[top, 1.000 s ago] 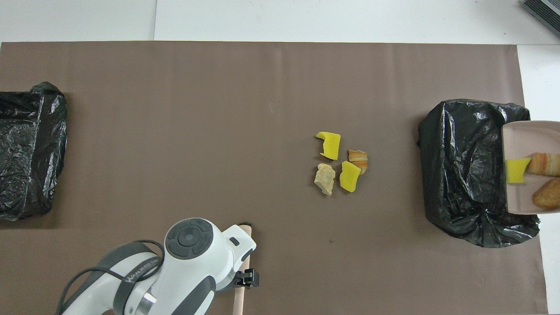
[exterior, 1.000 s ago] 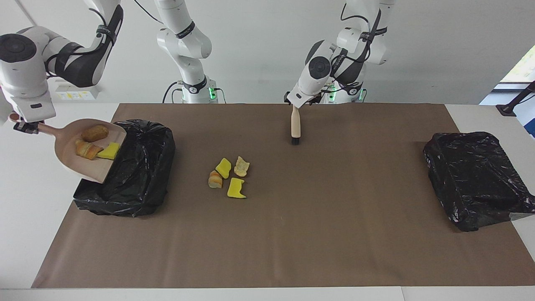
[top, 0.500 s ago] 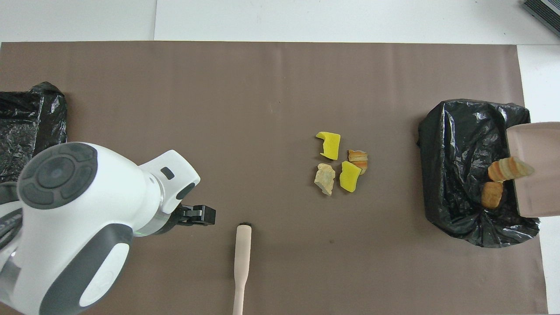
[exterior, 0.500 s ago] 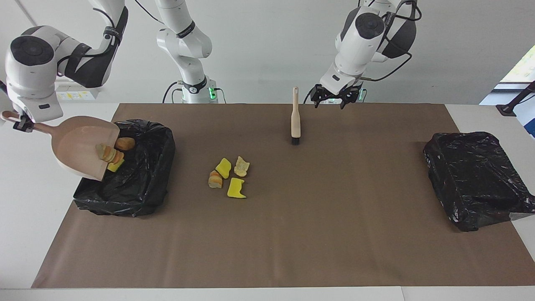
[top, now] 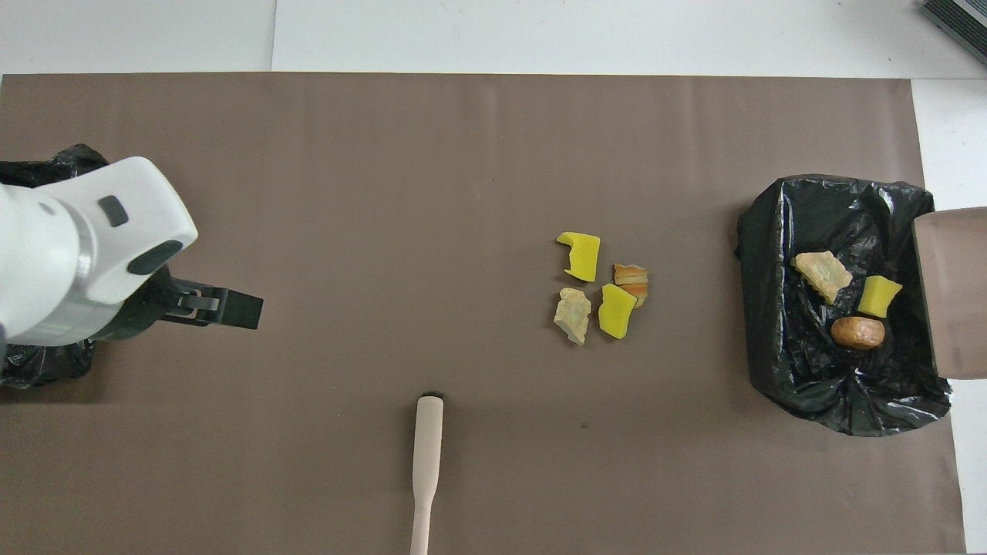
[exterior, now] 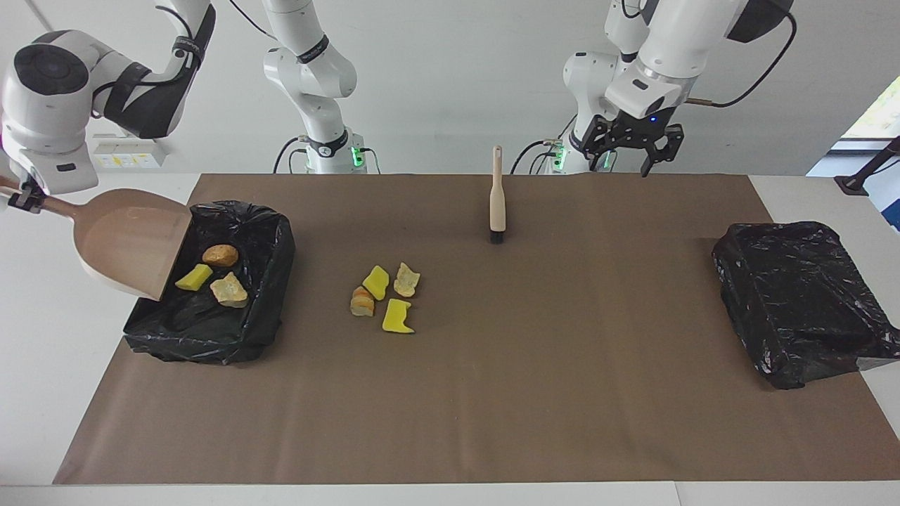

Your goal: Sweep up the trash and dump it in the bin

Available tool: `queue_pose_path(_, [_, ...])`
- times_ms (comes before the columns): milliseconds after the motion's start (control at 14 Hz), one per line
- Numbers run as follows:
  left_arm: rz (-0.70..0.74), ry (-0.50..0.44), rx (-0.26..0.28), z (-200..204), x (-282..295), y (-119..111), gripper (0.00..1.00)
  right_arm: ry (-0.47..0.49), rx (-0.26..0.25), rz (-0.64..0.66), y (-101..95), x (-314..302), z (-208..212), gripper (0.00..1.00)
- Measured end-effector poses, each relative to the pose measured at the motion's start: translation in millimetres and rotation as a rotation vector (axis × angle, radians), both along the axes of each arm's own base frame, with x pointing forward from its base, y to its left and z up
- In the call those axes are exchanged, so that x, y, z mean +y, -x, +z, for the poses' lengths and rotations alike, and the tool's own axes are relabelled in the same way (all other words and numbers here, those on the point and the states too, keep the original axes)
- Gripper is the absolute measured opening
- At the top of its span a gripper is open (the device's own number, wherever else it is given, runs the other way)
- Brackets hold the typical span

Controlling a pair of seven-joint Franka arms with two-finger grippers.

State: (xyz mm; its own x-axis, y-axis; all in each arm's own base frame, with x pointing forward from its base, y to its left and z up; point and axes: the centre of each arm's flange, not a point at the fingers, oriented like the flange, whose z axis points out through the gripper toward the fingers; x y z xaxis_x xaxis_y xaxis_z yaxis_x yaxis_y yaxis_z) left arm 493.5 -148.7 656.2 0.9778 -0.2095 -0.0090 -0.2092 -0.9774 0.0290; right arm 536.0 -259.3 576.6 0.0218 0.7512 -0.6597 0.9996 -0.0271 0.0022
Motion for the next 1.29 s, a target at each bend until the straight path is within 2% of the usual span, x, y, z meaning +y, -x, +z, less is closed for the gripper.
queue_pose_path(71, [0.002, 0.000, 0.000, 11, 15, -3, 1.00, -0.003, -0.035, -0.007, 5.2, 2, 16, 0.32])
queue_pose_path(286, [0.047, -0.004, 0.016, 21, 47, -14, 1.00, -0.100, -0.149, -0.130, 18.0, 21, 41, 0.32])
queue_pose_path(500, [0.097, -0.002, 0.046, 12, 89, -40, 1.00, -0.190, -0.259, -0.316, 5.6, 73, 35, 0.32])
queue_pose_path(643, [0.119, 0.041, 0.062, 9, 112, -48, 1.00, -0.224, -0.313, -0.408, -5.2, 120, 28, 0.32])
queue_pose_path(1071, [0.083, 0.031, 0.039, 18, 122, -48, 1.00, -0.354, -0.474, -0.614, -18.6, 270, 18, 0.32])
queue_pose_path(1286, [0.059, 0.032, 0.037, 18, 124, -48, 1.00, -0.399, -0.518, -0.719, -19.0, 347, -1, 0.32])
